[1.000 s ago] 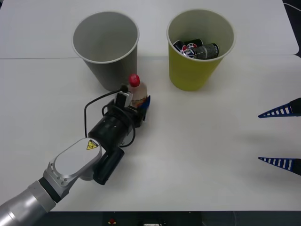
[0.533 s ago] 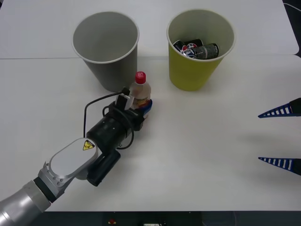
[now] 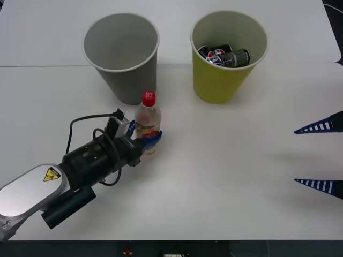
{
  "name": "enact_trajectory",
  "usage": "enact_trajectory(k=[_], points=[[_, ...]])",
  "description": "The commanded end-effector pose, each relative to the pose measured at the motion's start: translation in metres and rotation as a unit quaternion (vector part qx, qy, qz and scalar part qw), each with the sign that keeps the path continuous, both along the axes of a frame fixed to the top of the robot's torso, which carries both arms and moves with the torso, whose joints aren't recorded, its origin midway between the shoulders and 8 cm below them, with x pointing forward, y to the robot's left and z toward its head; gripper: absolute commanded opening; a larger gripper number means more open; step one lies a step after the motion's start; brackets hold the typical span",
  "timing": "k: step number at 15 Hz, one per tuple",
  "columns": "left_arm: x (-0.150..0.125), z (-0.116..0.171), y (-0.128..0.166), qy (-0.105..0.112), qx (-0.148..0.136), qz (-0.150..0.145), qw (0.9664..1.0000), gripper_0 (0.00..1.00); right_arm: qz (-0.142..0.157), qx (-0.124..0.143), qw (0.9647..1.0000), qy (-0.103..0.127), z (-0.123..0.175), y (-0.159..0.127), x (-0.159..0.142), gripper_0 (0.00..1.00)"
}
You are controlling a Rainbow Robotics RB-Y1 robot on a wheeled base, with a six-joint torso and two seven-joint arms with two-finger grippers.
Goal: Put the can into the green bin and the plastic bottle into the gray bin
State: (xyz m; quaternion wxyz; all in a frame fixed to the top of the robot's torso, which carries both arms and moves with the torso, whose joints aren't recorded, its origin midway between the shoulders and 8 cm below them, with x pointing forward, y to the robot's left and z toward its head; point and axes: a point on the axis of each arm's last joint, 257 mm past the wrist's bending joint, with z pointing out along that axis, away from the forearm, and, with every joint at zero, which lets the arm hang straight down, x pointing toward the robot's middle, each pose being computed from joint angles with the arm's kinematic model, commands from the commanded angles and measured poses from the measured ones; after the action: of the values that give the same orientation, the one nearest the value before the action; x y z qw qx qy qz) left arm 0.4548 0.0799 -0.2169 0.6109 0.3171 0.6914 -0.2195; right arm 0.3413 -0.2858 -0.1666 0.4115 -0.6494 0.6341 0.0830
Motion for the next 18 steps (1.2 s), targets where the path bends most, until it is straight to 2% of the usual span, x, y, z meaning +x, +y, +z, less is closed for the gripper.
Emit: enact_trajectory(k=[1, 5, 7, 11, 14, 16, 18], points=[[-0.014, 0.01, 0.018, 0.024, 0.002, -0.021, 0.9995, 0.0, 0.0, 0.0, 1.0, 0.0, 0.0, 0.0, 0.0, 1.0], [-0.022, 0.039, 0.032, 0.058, -0.012, -0.04, 0.9974, 0.0, 0.0, 0.0, 1.0, 0.0, 0.0, 0.0, 0.0, 1.0], [-0.021, 0.053, 0.038, 0.068, -0.005, -0.048, 0.9965, 0.0, 0.0, 0.0, 1.0, 0.0, 0.0, 0.0, 0.0, 1.0], [-0.027, 0.09, 0.046, 0.112, 0.007, -0.056, 0.9922, 0.0, 0.0, 0.0, 1.0, 0.0, 0.0, 0.0, 0.0, 1.0], [-0.032, 0.119, 0.055, 0.149, 0.003, -0.035, 0.9883, 0.0, 0.0, 0.0, 1.0, 0.0, 0.0, 0.0, 0.0, 1.0], [-0.033, 0.135, 0.062, 0.165, -0.007, -0.02, 0.9861, 0.0, 0.0, 0.0, 1.0, 0.0, 0.0, 0.0, 0.0, 1.0], [-0.03, 0.15, 0.074, 0.156, 0.006, -0.013, 0.9876, 0.0, 0.0, 0.0, 1.0, 0.0, 0.0, 0.0, 0.0, 1.0]])
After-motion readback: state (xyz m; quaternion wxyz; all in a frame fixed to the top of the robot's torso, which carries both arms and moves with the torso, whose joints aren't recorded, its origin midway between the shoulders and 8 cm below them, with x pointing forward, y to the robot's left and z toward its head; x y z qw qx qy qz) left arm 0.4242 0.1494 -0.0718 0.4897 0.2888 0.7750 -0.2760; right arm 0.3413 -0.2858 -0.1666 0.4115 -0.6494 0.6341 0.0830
